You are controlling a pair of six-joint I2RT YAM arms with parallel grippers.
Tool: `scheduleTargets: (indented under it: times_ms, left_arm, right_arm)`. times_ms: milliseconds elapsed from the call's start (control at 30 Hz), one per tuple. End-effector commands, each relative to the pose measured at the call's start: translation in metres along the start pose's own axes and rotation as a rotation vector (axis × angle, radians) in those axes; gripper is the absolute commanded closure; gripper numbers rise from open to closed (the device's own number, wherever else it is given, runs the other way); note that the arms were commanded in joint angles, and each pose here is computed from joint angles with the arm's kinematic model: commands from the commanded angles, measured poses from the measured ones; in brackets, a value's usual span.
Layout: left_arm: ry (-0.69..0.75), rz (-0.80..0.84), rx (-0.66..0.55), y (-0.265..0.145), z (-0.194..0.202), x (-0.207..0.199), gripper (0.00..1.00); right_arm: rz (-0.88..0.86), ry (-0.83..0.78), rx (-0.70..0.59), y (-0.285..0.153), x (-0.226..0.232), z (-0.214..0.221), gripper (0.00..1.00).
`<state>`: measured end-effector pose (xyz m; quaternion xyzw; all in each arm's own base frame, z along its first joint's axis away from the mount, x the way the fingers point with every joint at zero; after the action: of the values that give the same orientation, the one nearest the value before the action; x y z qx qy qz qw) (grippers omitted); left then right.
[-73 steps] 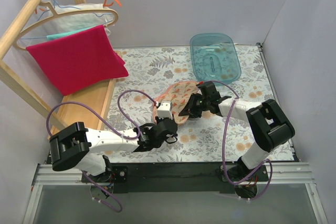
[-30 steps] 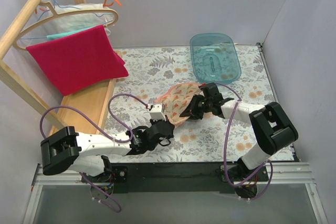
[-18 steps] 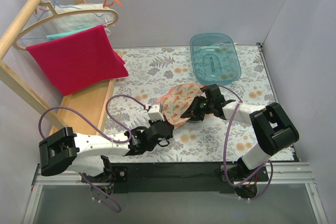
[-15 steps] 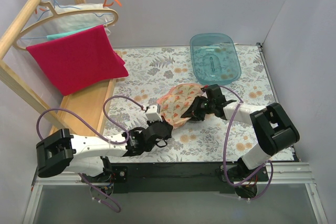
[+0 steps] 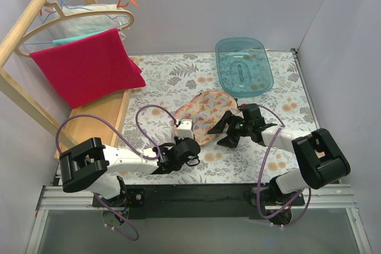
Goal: Place the bra in the laundry bag and zip it closed
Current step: Zip the zipper on the laundry bag.
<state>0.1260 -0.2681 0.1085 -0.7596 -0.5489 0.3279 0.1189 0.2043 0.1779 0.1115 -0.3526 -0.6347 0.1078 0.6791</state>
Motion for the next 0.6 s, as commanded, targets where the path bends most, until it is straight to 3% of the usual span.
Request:
scheduleTargets:
  times_ms: [0, 167, 333, 467, 567]
  left_arm:
    - [0.009, 0.04, -0.042, 0.003, -0.016, -0.019, 1.0]
    - [0.016, 0.077, -0.052, 0.004, -0.022, -0.029, 1.0]
    - [0.032, 0.116, -0.027, 0.003, -0.021, -0.035, 1.0]
    - [0.036, 0.115, -0.025, 0.0, -0.02, -0.031, 1.0]
    - [0.035, 0.112, -0.023, -0.001, -0.02, -0.029, 1.0]
  right_arm:
    - [-0.072, 0.077, 0.012, -0.004, 0.002, 0.017, 0.16]
    - [-0.085, 0.091, -0.003, 0.005, 0.009, 0.029, 0.17]
    - [-0.111, 0.104, -0.042, 0.016, 0.017, 0.021, 0.26]
    - [-0.095, 0.127, -0.056, 0.021, 0.014, 0.019, 0.44]
    - [-0.087, 0.134, -0.072, 0.02, 0.009, 0.02, 0.67]
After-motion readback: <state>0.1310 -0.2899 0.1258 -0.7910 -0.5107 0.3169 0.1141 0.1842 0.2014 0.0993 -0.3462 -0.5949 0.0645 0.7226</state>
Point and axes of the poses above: each gripper's point midway between its finger pads, its own y axis out along the fingers, its own x axis along the line the jaws close on, z = x × y, the point moved 9 cm from there along -y, back along the fingers, and after that the axes turned 3 degrees about -y, right-handed, at the moved point
